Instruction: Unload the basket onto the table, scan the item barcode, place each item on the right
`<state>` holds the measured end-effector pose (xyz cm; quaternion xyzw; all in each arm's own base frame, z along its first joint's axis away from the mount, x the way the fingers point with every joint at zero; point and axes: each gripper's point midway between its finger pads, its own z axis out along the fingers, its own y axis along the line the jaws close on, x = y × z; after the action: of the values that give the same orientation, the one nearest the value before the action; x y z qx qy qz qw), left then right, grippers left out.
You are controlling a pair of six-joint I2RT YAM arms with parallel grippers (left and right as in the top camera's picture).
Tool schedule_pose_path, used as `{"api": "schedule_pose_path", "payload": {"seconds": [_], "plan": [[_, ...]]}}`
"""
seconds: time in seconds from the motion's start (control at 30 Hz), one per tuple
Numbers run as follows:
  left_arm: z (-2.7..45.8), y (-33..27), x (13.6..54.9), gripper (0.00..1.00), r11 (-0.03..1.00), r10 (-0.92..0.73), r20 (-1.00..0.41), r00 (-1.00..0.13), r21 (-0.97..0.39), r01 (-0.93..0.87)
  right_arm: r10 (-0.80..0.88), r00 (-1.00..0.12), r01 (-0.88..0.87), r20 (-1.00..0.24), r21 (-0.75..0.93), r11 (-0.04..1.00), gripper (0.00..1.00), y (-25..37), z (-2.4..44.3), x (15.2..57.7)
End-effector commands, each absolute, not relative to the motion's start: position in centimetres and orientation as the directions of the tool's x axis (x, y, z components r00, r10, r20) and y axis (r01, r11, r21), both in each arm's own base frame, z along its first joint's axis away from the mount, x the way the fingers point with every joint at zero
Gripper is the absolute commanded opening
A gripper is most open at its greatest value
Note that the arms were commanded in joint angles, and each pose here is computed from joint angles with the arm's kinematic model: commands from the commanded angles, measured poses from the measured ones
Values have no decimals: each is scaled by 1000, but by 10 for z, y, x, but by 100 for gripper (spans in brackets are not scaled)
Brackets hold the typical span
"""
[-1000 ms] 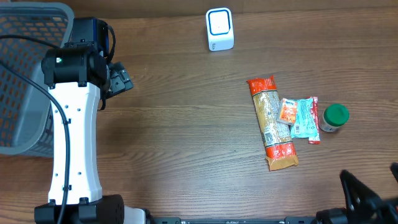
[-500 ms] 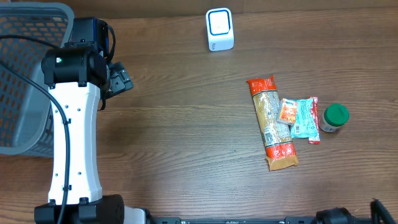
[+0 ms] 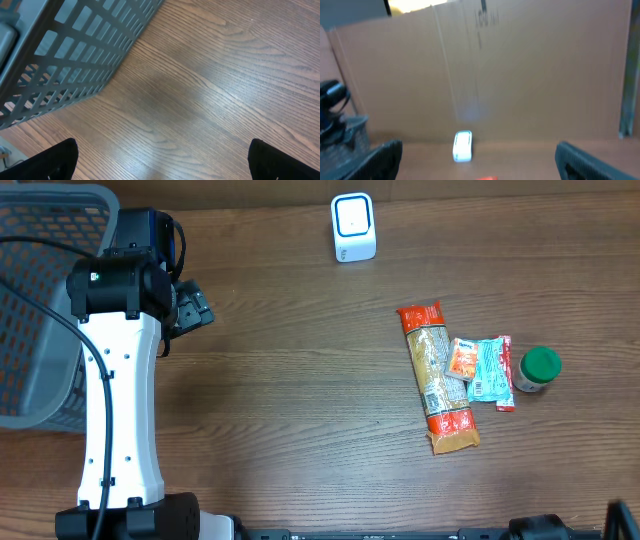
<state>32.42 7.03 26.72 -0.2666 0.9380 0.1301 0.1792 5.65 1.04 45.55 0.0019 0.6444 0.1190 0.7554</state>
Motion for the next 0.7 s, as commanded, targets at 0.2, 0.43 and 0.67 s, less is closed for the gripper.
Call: {"api": "schedule_pose_path", "payload": {"seconds": [0.2, 0.43, 0.67], "plan": [[268, 73, 325, 100, 827, -439, -406, -802, 167, -537, 169, 372, -179, -913, 108, 978, 100, 14, 446, 103], [268, 73, 325, 100, 827, -439, -406, -802, 167, -537, 197, 582, -251, -789, 55, 966, 100, 29, 436, 133], [268, 73, 325, 100, 827, -439, -406, -802, 167, -537, 203, 620, -287, -758, 21, 958, 100, 41, 382, 165]]}}
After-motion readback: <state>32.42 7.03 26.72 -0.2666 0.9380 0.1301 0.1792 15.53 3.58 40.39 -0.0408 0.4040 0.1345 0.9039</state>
